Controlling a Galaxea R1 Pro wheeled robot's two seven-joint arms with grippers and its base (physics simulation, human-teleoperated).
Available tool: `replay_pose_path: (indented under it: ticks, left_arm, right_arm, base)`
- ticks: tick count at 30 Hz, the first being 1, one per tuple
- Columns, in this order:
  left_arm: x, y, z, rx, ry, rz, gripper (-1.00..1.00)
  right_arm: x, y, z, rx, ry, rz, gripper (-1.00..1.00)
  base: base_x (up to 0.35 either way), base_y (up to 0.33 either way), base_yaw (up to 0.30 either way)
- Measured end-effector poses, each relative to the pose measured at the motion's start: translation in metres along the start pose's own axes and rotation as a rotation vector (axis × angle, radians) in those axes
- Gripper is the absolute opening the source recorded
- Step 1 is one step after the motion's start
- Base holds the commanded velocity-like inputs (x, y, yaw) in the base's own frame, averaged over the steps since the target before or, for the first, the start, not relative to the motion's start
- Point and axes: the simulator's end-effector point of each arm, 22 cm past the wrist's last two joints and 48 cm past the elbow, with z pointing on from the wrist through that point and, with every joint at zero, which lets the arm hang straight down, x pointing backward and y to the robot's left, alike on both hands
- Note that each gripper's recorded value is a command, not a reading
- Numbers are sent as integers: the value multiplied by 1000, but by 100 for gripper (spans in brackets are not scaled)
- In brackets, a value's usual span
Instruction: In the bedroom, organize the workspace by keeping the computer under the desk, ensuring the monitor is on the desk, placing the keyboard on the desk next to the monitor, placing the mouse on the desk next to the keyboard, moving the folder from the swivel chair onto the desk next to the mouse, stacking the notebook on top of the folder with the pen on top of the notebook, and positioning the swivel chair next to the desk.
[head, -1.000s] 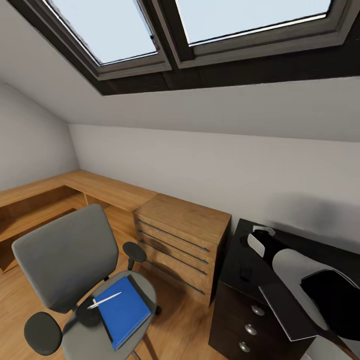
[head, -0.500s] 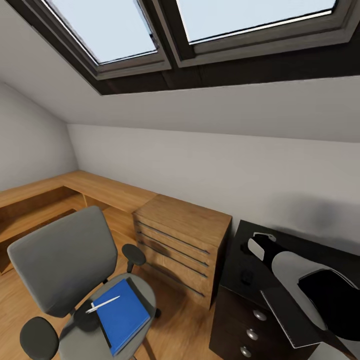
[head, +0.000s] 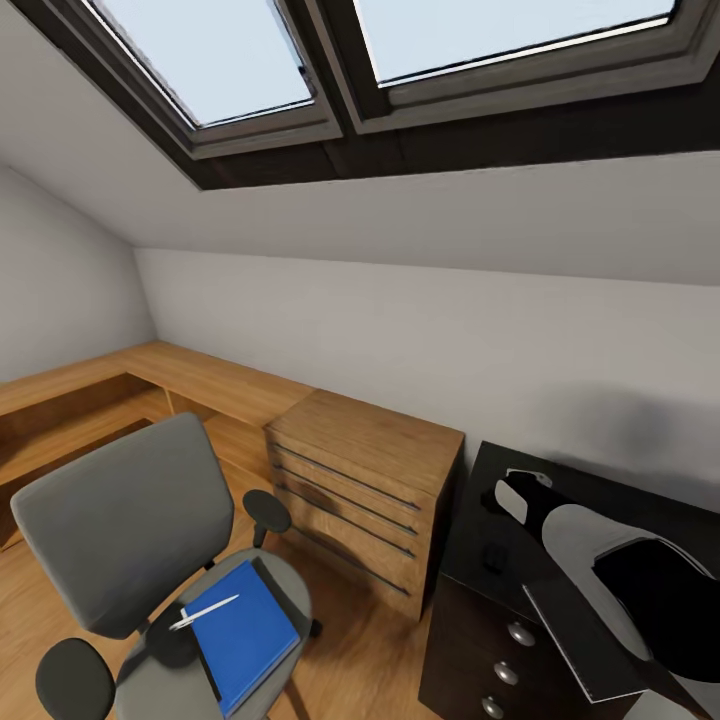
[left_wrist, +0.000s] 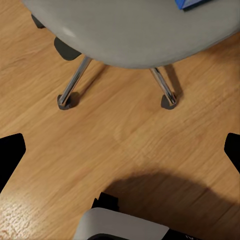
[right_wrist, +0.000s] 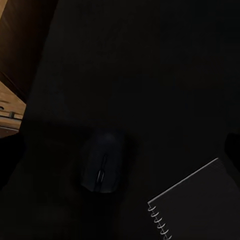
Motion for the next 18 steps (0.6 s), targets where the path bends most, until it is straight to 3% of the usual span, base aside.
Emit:
replay_pose_path:
  ticks: [18]
  left_arm:
    - [0,0,0,1,0,1,100]
  right_arm:
    - [3,9,-1,-24,5,-4,100]
  base:
    - [1,0,0]
